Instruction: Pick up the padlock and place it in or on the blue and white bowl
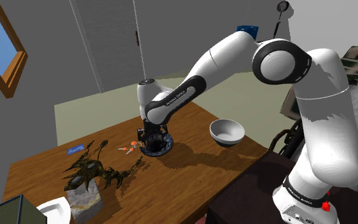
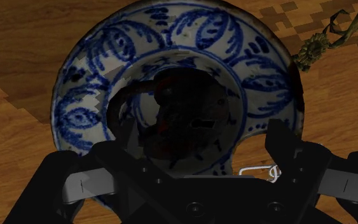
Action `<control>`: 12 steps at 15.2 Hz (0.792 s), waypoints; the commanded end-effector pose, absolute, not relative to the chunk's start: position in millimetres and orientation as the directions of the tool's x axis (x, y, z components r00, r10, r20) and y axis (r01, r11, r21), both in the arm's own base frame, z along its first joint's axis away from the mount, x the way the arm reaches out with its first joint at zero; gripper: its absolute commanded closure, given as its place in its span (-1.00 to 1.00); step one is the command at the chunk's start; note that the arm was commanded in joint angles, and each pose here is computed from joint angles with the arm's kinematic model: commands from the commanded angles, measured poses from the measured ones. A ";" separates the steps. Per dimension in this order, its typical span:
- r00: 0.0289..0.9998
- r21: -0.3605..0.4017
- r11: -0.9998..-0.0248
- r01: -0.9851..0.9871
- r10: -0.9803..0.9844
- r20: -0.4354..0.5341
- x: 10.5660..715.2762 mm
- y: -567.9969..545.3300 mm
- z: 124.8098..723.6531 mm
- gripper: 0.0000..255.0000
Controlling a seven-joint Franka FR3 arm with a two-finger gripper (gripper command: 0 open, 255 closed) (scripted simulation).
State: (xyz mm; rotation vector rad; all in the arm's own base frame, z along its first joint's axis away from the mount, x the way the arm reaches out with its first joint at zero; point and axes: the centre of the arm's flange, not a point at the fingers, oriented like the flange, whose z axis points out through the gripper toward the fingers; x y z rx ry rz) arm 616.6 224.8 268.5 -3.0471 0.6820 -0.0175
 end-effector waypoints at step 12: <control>0.905 -0.021 -0.904 -0.426 -0.426 0.007 615.8 224.0 318.4 -1.00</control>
